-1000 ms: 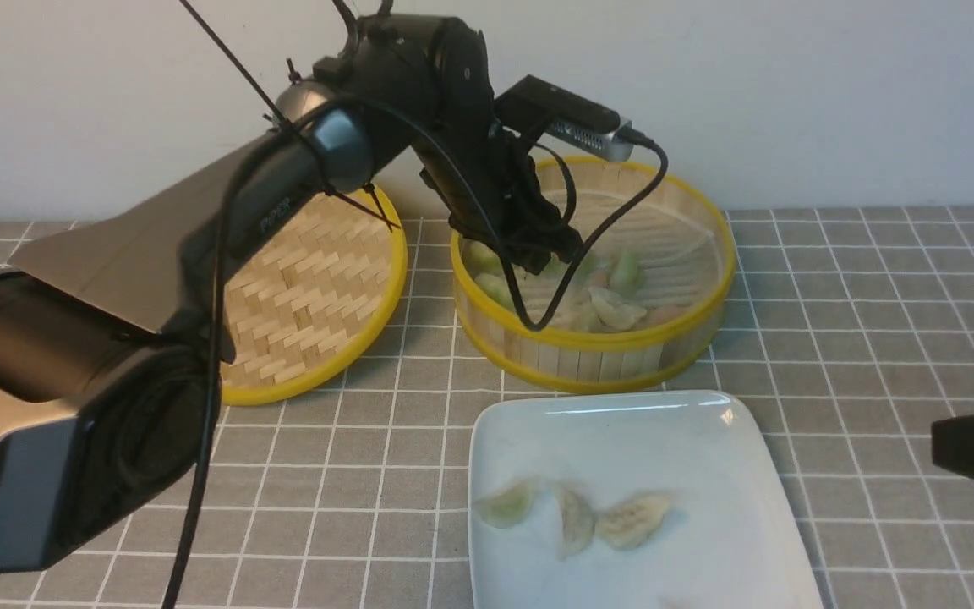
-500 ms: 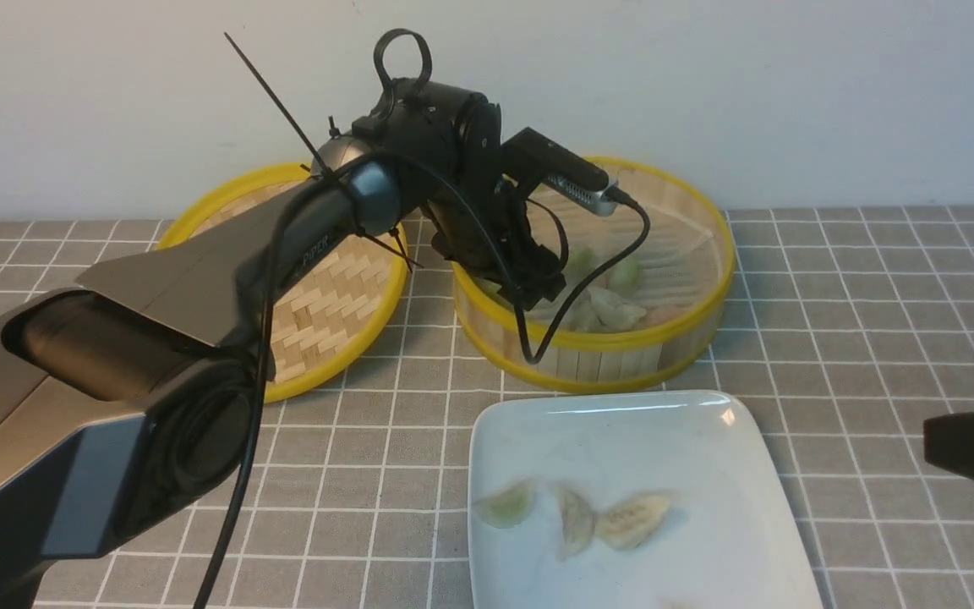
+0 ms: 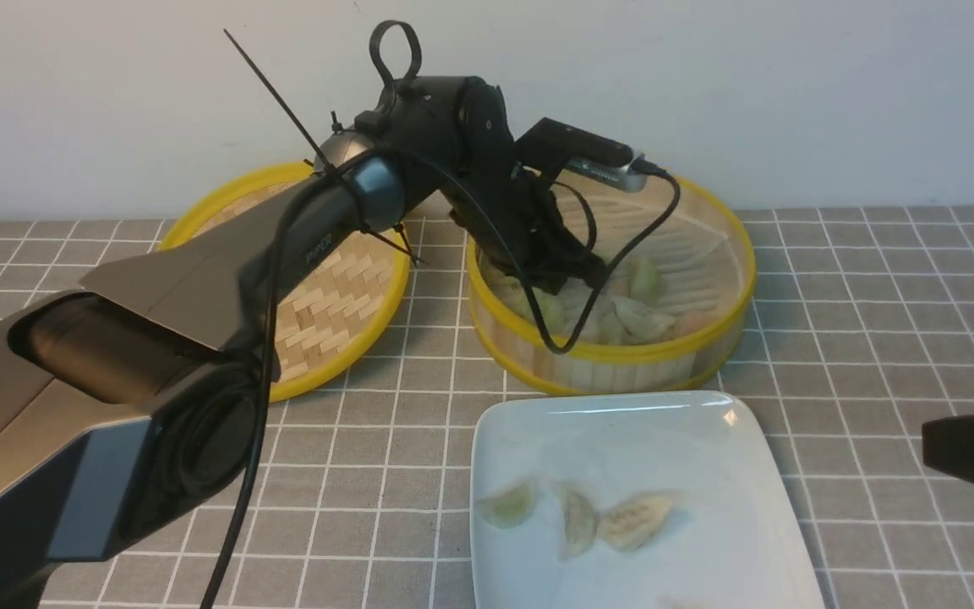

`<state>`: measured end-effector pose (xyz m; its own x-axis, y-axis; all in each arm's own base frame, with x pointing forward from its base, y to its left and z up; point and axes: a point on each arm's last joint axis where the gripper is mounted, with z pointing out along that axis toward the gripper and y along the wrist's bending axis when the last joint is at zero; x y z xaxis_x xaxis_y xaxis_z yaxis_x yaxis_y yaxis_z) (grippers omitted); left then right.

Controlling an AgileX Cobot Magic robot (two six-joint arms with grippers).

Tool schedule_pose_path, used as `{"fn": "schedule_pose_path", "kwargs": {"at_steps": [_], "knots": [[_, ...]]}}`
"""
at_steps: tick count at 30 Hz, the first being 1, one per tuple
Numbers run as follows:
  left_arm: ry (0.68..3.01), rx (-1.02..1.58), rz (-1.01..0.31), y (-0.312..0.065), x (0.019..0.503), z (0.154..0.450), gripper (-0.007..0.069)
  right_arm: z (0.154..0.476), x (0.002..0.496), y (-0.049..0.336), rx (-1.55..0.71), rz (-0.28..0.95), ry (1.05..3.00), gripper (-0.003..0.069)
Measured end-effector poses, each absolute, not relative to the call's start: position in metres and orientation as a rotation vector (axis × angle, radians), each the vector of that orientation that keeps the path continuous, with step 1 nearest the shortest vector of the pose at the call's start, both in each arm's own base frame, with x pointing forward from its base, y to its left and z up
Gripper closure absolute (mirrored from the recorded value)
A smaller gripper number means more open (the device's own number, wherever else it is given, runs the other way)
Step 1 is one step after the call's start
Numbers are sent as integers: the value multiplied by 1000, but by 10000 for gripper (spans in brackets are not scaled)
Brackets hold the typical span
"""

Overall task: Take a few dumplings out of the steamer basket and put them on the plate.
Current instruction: Use the left arm to grab a dumpling from the steamer

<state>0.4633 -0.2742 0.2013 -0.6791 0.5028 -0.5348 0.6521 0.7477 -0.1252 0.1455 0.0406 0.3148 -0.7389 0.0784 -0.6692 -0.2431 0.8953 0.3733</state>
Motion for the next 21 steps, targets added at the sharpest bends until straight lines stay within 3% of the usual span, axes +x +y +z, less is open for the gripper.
{"fn": "schedule_pose_path", "kwargs": {"at_steps": [4, 7, 15, 21], "knots": [[2439, 920, -458, -287, 457, 213, 610, 315, 145, 41, -132, 576, 2334, 655], [2428, 928, -431, -286, 458, 221, 549, 315, 145, 41, -142, 575, 2336, 655], [2576, 825, -275, -272, 457, 217, 245, 314, 145, 41, -147, 576, 2338, 655], [2595, 738, -228, -268, 461, 216, 148, 314, 145, 41, -147, 576, 2338, 655]]}}
